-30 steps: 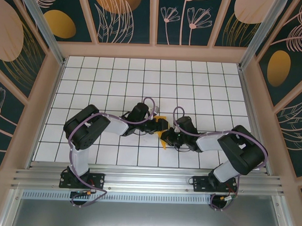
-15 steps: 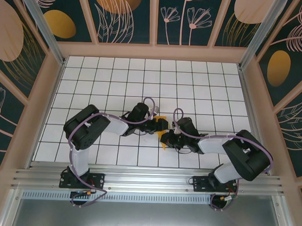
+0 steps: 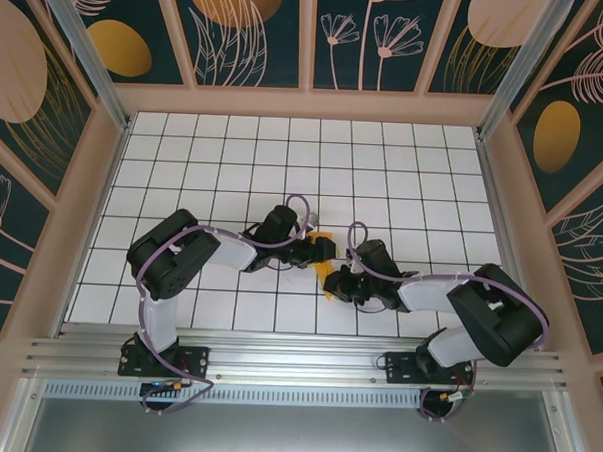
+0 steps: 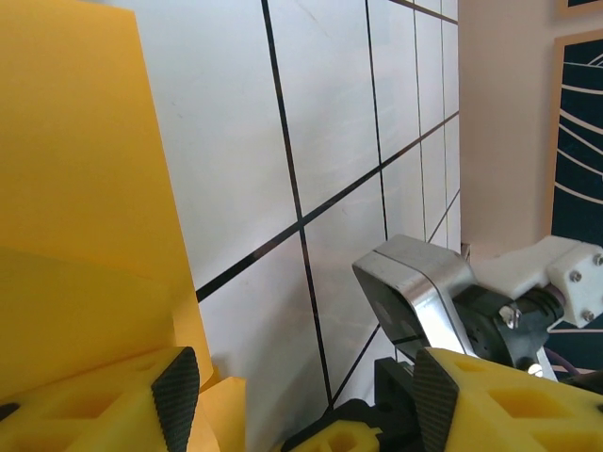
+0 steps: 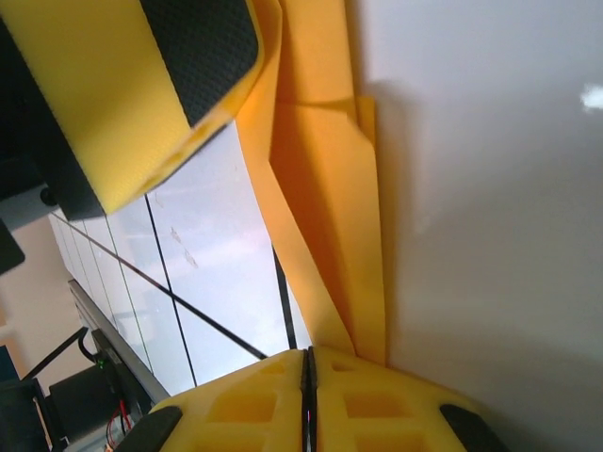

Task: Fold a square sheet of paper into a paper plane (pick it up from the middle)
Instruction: Fold the wing for the fifth time at the center of the table.

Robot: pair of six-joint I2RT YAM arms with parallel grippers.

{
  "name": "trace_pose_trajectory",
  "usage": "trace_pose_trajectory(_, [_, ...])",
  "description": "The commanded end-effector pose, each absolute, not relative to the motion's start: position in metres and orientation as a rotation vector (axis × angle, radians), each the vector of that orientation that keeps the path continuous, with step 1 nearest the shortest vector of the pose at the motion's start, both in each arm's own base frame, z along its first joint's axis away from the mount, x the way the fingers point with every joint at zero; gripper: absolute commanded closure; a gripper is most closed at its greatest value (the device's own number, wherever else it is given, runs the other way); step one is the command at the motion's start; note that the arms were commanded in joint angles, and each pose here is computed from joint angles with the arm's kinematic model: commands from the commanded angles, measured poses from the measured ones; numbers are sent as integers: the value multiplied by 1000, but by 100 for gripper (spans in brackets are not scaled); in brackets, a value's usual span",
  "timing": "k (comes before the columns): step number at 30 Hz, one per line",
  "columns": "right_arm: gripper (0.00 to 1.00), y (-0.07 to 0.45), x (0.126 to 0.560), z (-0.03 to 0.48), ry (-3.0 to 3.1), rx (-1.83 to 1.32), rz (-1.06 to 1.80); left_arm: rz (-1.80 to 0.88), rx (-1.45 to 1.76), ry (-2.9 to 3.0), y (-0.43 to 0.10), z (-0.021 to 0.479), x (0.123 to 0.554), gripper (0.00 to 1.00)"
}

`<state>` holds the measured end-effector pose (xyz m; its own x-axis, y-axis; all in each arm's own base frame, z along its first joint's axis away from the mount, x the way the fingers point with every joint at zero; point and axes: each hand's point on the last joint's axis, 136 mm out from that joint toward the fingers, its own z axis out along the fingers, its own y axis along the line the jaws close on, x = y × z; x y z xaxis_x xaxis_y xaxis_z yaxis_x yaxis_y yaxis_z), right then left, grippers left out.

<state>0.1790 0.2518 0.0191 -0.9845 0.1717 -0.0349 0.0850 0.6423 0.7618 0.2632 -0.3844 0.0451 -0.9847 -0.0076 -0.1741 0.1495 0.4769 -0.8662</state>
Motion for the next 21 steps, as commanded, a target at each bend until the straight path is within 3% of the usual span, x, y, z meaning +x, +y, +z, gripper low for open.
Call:
trace_pose_trajectory(1, [89,242,150,4,2857,184,1249,-1288,33,2739,-360,-16,255,35])
trace_pose_trajectory(7, [91,226,135,-23,2973,217,1123,-1294,37,2736,-361,-15,255,35])
trace_pose_trajectory(16, [90,257,185,54,2641,132,1299,-1302,41,2735,-362,-15,256,35])
trace_pose_trajectory(21, [89,269,206,67,2552,191,1355,-1300,40,2738,-362,-15,256,35])
